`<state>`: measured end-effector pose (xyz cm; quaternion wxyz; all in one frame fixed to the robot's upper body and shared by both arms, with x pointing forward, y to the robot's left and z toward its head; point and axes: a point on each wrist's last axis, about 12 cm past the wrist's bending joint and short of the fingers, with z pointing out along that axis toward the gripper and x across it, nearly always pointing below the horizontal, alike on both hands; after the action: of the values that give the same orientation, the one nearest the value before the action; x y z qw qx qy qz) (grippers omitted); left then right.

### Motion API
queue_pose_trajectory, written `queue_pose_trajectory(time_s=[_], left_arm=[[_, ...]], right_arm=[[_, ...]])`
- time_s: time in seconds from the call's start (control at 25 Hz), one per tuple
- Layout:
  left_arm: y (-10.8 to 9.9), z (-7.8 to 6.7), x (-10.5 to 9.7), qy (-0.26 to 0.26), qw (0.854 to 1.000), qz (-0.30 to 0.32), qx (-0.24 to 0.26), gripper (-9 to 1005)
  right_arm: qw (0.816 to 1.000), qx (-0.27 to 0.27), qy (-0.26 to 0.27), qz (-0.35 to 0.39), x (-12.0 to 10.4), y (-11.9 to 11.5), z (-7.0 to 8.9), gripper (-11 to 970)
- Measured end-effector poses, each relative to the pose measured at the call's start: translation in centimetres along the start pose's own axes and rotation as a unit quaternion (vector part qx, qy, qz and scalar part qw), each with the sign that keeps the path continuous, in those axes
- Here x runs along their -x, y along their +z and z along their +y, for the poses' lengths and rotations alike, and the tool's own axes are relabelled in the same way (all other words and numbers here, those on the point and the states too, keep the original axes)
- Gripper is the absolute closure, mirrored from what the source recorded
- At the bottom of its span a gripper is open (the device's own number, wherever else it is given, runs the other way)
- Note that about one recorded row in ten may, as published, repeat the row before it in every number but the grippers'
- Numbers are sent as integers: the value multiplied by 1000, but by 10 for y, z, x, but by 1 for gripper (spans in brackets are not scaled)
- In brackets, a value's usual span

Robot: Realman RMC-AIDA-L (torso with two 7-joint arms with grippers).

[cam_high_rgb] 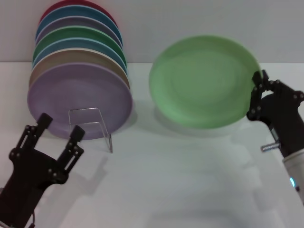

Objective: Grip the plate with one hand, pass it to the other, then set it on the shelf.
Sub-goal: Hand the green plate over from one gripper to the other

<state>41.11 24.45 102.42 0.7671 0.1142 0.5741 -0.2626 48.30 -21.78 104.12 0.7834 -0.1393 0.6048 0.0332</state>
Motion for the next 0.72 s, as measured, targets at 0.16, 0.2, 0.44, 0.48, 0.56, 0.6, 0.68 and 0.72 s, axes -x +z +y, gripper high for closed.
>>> queue_pose_trajectory(time_s=[0.16,0.2,0.44,0.48,0.56,0.6,0.68,0.72], left_arm=[[1,-2,-3,-2,1000,11,-5,225],[2,-2,-4,-3,1000,17,-8,225],[4,-4,-8,-5,1000,29,-9,225],[5,-4,-9,-5,999,34,-7,225],[7,-5,-12,-6,999,45,-6,225],[9,-5,-14,-5,999,54,-7,225],[10,-5,-16,-5,998,58,-8,225],[12,-5,-17,-5,998,64,-10,225]], right_arm=[[1000,8,-16,-3,1,-10,9,939],[1000,11,-23,-5,2,-15,14,939],[999,0,-39,-3,5,-23,25,940],[999,-5,-42,-1,6,-24,28,940],[999,-9,-49,1,9,-28,36,940],[999,-6,-52,-1,12,-30,42,940],[998,-1,-55,-6,16,-34,51,940],[998,1,-58,-8,21,-39,60,940]])
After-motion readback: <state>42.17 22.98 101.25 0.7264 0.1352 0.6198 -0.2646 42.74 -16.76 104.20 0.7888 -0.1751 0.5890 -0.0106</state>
